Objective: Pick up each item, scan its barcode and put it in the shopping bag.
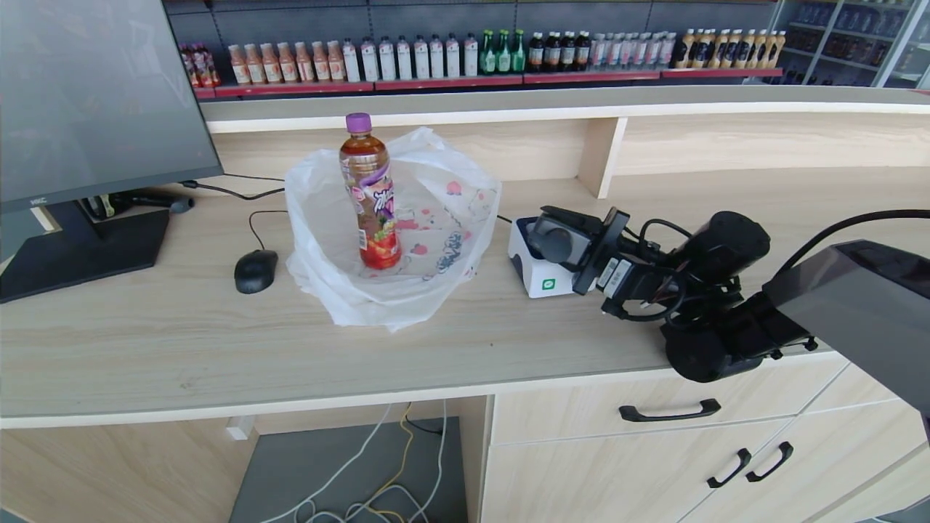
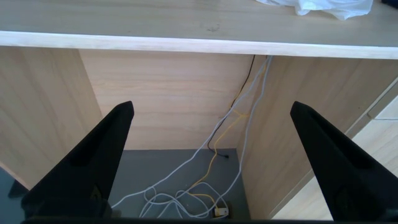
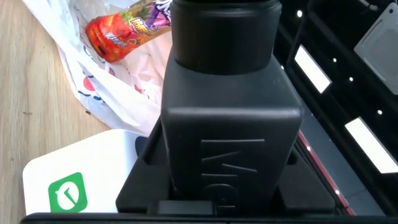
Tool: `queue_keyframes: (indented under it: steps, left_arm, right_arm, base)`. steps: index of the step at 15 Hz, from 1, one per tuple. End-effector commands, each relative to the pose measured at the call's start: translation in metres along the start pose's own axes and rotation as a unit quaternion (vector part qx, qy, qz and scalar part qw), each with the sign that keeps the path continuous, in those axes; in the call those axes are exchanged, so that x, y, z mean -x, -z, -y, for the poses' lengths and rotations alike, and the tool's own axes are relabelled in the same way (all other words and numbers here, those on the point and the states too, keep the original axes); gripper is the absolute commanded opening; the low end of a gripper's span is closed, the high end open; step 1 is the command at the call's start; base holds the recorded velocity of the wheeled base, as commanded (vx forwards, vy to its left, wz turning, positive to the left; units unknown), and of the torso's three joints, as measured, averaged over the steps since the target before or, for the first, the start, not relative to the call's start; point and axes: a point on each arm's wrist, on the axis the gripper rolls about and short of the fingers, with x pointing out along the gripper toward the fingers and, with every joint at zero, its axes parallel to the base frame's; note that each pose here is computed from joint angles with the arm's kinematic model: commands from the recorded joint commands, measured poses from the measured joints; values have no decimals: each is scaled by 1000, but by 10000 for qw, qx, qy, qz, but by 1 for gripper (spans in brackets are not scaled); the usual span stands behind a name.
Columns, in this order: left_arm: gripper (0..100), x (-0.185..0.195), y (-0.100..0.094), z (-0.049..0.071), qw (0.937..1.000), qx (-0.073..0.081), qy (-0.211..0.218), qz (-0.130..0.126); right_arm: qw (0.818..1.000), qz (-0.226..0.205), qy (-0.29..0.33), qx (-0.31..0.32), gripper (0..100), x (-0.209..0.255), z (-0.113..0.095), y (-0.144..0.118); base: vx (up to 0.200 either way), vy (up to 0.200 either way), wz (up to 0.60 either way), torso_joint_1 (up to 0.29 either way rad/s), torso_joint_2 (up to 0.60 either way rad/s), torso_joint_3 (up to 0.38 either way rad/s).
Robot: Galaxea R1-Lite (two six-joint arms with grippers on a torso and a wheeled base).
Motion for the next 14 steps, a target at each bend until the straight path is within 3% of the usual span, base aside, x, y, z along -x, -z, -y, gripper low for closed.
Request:
queue_keyframes:
  steps: [1,14]
  left_arm:
    - [100,0,0,0,10000,1,0,0]
    - [100,0,0,0,10000,1,0,0]
  right_arm:
    - [10000,-40,1,-2,0,3,1,2]
    - [10000,-80,2,-44,0,2,-3,3]
  base:
    - [0,0,0,0,0,0]
    - [0,0,0,0,0,0]
